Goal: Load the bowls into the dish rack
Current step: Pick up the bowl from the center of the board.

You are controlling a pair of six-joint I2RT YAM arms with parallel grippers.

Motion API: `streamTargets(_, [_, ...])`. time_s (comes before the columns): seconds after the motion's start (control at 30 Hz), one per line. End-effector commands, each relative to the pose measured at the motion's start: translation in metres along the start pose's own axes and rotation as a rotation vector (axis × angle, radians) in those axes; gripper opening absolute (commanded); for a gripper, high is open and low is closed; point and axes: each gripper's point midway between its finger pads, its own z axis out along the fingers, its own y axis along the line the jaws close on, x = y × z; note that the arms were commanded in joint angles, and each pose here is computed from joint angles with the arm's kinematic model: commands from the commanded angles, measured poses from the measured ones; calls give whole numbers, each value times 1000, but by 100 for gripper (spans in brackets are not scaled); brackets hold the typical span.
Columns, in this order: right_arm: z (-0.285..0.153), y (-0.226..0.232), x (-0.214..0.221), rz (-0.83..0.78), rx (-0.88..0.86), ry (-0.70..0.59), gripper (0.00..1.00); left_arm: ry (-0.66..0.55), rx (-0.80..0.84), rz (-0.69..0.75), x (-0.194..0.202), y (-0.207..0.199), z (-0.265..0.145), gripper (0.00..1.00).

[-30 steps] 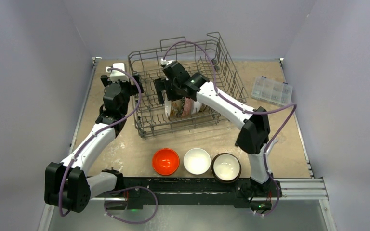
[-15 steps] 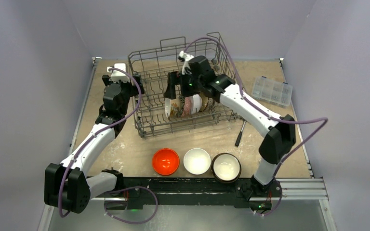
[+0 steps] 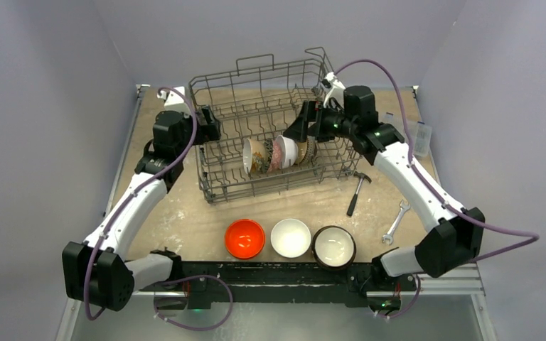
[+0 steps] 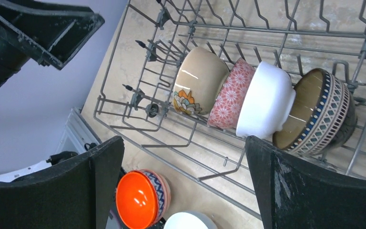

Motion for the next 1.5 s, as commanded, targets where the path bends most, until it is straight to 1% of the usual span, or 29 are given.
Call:
streamTargets(0.0, [-20, 8, -4, -41, -61, -33, 99, 114, 101, -142, 9, -24, -32, 99])
streamTargets(0.1, [-26, 4, -1, -47, -60, -20, 99, 132, 232, -189, 6, -47, -57, 99])
streamTargets(0.27, [-34, -3, -4, -57, -47, -23, 99, 170, 511, -230, 5, -94, -101, 99])
streamTargets(0.33, [-38, -5, -6, -53, -55, -30, 99, 166, 613, -213, 3, -114, -120, 99])
streamTargets(0.47, [-42, -7, -6, -36, -87, -38, 99, 153, 751, -154, 11, -142, -150, 99])
streamTargets(0.67, [-42, -19, 3, 10, -86, -20, 99, 147, 946, -100, 42, -174, -176, 99])
streamTargets(0.77, [-42, -23, 7, 26, -84, -13, 99, 137, 1043, -38, 59, -191, -189, 99])
streamTargets(0.83, [-42, -24, 9, 31, -86, -11, 99, 149, 1092, 36, 79, -200, -194, 99])
streamTargets(0.93, [-41, -28, 11, 39, -72, -5, 99, 184, 1163, 186, 119, -208, -199, 99])
streamTargets(1.07, [-41, -31, 14, 40, -63, 11, 99, 202, 1309, 445, 173, -223, -222, 99])
streamTargets(1.1, [-41, -31, 15, 40, -61, 12, 99, 188, 1328, 523, 183, -225, -225, 99])
streamTargets(1.23, [-41, -33, 16, 39, -56, 17, 99, 142, 1354, 788, 216, -230, -230, 99])
streamTargets(1.33, [-41, -34, 18, 36, -54, 22, 99, 118, 1358, 948, 235, -232, -231, 97])
streamTargets(1.4, [-41, -35, 19, 37, -49, 22, 99, 147, 1346, 1075, 254, -227, -230, 92])
streamTargets(1.43, [-41, -35, 19, 37, -48, 22, 99, 179, 1332, 1136, 267, -225, -228, 89])
streamTargets(1.47, [-41, -34, 19, 35, -48, 21, 99, 201, 1312, 1184, 275, -223, -226, 87])
